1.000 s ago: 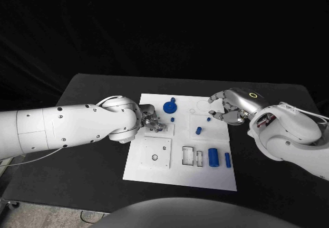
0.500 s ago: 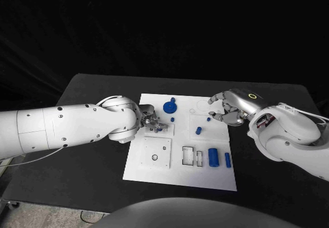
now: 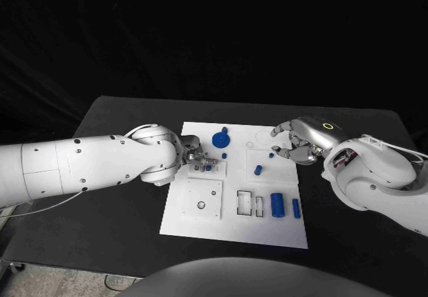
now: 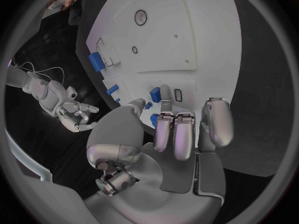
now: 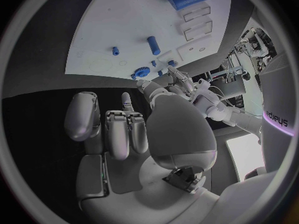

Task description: Assemble the parts on the task board

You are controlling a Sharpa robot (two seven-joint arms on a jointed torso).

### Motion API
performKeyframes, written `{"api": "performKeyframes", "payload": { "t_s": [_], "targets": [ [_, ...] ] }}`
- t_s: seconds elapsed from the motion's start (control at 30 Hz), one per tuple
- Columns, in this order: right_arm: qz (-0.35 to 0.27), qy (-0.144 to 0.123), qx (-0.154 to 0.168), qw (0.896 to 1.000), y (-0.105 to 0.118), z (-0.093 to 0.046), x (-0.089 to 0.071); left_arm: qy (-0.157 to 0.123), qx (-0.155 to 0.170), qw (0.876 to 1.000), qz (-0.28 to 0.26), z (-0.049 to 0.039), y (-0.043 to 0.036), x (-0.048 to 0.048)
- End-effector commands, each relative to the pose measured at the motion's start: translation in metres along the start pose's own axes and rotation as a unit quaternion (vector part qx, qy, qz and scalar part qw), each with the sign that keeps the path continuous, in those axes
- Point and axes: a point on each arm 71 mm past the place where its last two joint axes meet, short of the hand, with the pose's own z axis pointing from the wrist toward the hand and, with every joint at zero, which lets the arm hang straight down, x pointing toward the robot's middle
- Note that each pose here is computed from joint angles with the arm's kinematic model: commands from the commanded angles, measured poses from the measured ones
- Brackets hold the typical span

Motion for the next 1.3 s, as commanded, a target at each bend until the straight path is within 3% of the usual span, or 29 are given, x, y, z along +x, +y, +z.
{"api": "performKeyframes", "payload": {
  "t_s": [0.03, 0.3, 0.4, 0.47, 0.63, 0.8, 1.03, 1.3],
  "targets": [
    [-0.002, 0.002, 0.004, 1.000, -0.001, 0.000, 0.000, -0.005, 0.012, 1.000, -0.006, 0.0002, -0.0023, -0.0005],
    [0.000, -0.003, 0.004, 1.000, -0.002, 0.000, 0.000, -0.022, 0.017, 0.999, -0.019, -0.0032, -0.0012, -0.0034],
    [0.000, -0.005, 0.004, 1.000, -0.002, 0.000, -0.001, -0.034, 0.021, 0.999, -0.024, -0.0089, -0.0007, -0.0103],
    [0.000, -0.005, 0.004, 1.000, -0.003, 0.000, -0.001, -0.043, 0.023, 0.999, -0.023, -0.0147, -0.0008, -0.0200],
    [0.000, -0.002, 0.005, 1.000, -0.003, 0.000, 0.000, -0.066, 0.014, 0.998, -0.001, -0.0339, 0.0001, -0.0573],
    [0.000, 0.001, 0.006, 1.000, -0.003, 0.002, 0.001, -0.061, -0.009, 0.997, 0.038, -0.0425, 0.0028, -0.0827],
    [0.002, 0.000, 0.002, 1.000, -0.001, 0.004, 0.001, -0.050, -0.027, 0.996, 0.066, -0.0371, 0.0019, -0.0977],
    [0.002, 0.005, 0.004, 1.000, -0.005, 0.004, 0.002, -0.044, -0.055, 0.994, 0.080, -0.0176, 0.0076, -0.1066]
  ]
}}
